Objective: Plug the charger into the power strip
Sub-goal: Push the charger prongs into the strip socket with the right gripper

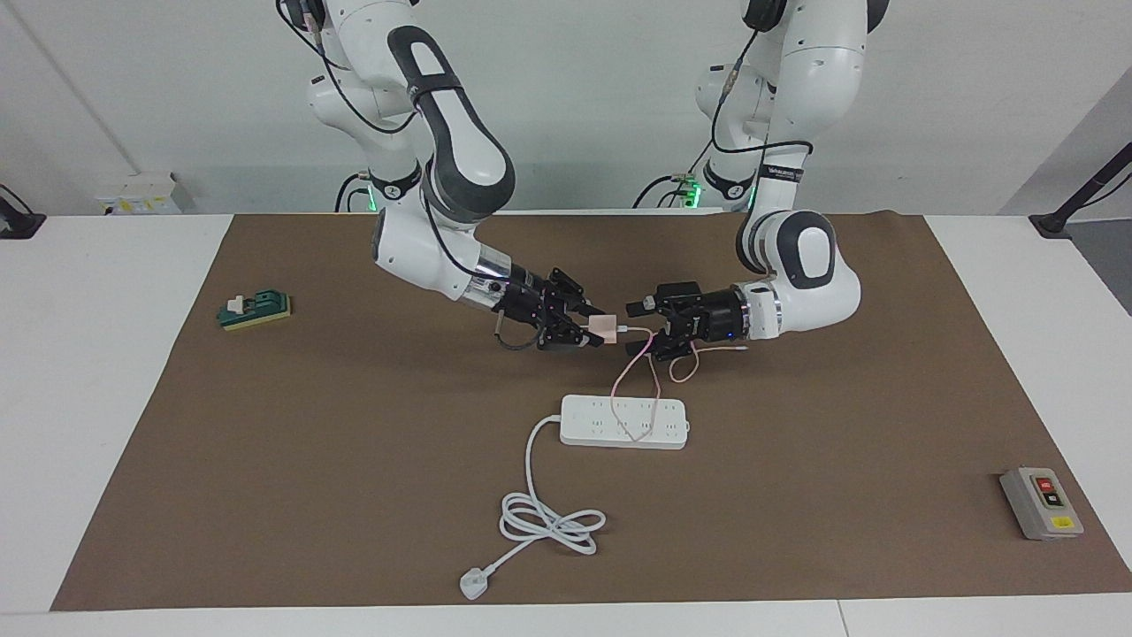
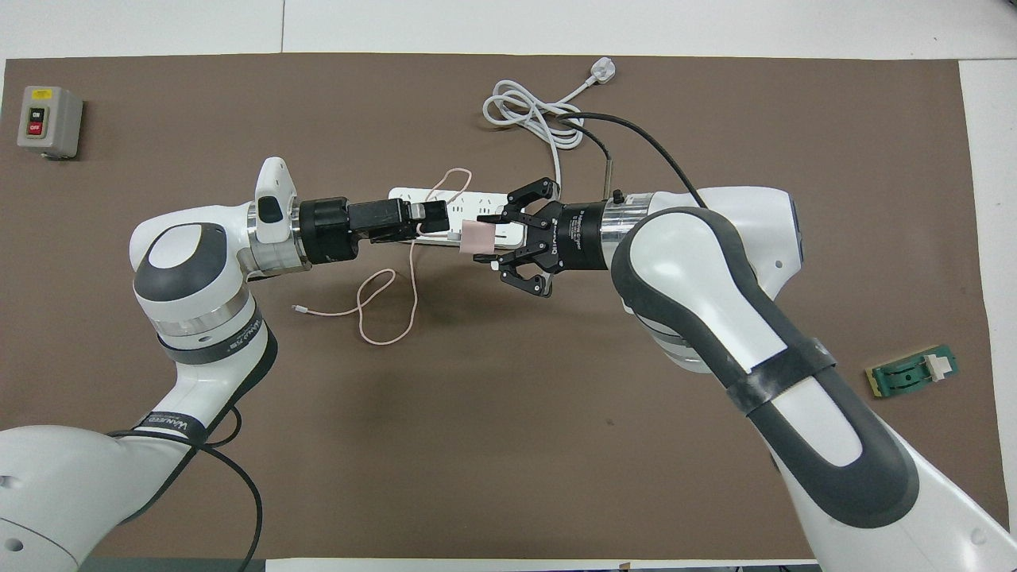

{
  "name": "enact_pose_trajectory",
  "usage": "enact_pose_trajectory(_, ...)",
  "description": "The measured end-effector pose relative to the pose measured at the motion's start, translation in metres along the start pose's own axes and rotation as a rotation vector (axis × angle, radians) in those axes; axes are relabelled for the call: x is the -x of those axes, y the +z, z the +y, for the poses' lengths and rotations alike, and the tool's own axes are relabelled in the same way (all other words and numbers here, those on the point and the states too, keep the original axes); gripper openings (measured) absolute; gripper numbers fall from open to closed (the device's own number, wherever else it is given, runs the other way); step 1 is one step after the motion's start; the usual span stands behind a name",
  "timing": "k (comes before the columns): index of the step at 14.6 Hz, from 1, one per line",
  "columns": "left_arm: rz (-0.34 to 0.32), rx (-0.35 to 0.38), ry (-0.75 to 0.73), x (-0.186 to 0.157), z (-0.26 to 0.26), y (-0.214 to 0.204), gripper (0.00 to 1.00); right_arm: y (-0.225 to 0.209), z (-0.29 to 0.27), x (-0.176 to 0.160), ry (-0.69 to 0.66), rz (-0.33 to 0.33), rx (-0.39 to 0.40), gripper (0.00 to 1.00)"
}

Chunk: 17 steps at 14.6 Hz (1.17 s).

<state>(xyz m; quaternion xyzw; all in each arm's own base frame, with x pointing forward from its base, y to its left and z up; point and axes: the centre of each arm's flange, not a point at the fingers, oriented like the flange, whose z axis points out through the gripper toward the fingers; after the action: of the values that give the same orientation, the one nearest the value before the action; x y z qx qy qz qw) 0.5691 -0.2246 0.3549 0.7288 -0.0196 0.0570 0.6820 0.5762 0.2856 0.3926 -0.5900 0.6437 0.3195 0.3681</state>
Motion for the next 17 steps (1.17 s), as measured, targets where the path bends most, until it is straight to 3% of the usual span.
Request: enact_pose_trajectory(17,-0.013,-0.016,-0.004,0.007,-0.003,0.013,1.00,-0.001,-0.004,-0.001,-0.038,0.029,0.022,0.47)
